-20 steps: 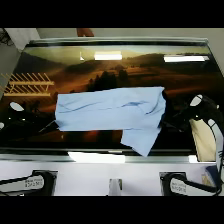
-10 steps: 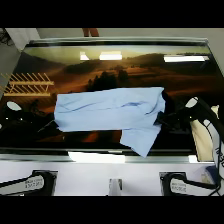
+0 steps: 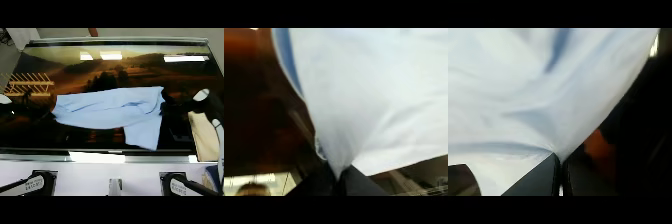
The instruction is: Fold the shirts.
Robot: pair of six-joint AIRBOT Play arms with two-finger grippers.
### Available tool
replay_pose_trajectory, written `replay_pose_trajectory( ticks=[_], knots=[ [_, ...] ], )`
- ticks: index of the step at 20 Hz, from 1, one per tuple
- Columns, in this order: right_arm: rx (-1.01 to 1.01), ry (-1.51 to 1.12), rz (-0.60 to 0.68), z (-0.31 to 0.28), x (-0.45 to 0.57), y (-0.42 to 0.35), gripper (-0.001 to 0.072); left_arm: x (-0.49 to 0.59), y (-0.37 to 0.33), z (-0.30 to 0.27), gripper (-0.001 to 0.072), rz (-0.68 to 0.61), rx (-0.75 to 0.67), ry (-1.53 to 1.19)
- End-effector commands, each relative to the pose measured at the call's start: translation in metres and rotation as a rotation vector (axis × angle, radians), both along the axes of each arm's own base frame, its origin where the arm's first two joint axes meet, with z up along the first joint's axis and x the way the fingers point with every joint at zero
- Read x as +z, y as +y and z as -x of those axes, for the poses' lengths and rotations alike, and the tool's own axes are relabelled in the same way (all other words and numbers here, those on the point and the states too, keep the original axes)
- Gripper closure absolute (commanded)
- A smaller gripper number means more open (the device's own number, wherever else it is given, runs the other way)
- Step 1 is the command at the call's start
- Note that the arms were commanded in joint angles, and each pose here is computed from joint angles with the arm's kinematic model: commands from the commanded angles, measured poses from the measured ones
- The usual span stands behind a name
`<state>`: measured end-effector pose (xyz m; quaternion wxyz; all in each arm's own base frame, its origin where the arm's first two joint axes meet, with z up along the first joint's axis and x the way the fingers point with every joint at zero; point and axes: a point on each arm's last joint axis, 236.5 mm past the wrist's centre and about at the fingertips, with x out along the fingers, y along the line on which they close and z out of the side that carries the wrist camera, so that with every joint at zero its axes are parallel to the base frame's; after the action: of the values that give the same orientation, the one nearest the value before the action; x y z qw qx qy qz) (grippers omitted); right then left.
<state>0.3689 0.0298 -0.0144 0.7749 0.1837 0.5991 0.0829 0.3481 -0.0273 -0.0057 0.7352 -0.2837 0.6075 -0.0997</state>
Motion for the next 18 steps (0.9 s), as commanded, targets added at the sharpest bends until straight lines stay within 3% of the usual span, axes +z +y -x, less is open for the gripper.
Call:
replay_pose_trajectory(
  ticks=[1,3,5,7,11,18],
  knots=[
    [0.041,-0.527,0.148,-0.057,0.17,-0.016,0.0686,0.193,-0.009,-0.075,0.0674,0.01,0.017,-0.611],
    [-0.032,-0.957,0.217,-0.049,0.343,-0.021,0.0686,0.382,-0.014,-0.06,0.0673,-0.094,0.009,-1.12],
    [-0.086,-1.327,0.275,0.013,0.487,-0.018,0.0686,0.538,-0.018,0.014,0.0673,-0.231,0.071,-1.536],
    [-0.146,-1.579,0.297,0.098,0.577,-0.011,0.0686,0.625,-0.03,0.104,0.0674,-0.338,0.116,-1.801],
    [-0.253,-1.641,0.247,0.185,0.601,-0.01,0.0686,0.642,-0.047,0.183,0.0674,-0.28,0.188,-1.854],
    [-0.297,-1.555,0.329,0.182,0.583,-0.028,0.0686,0.578,-0.014,0.144,0.0674,-0.461,0.201,-1.563]
  ],
)
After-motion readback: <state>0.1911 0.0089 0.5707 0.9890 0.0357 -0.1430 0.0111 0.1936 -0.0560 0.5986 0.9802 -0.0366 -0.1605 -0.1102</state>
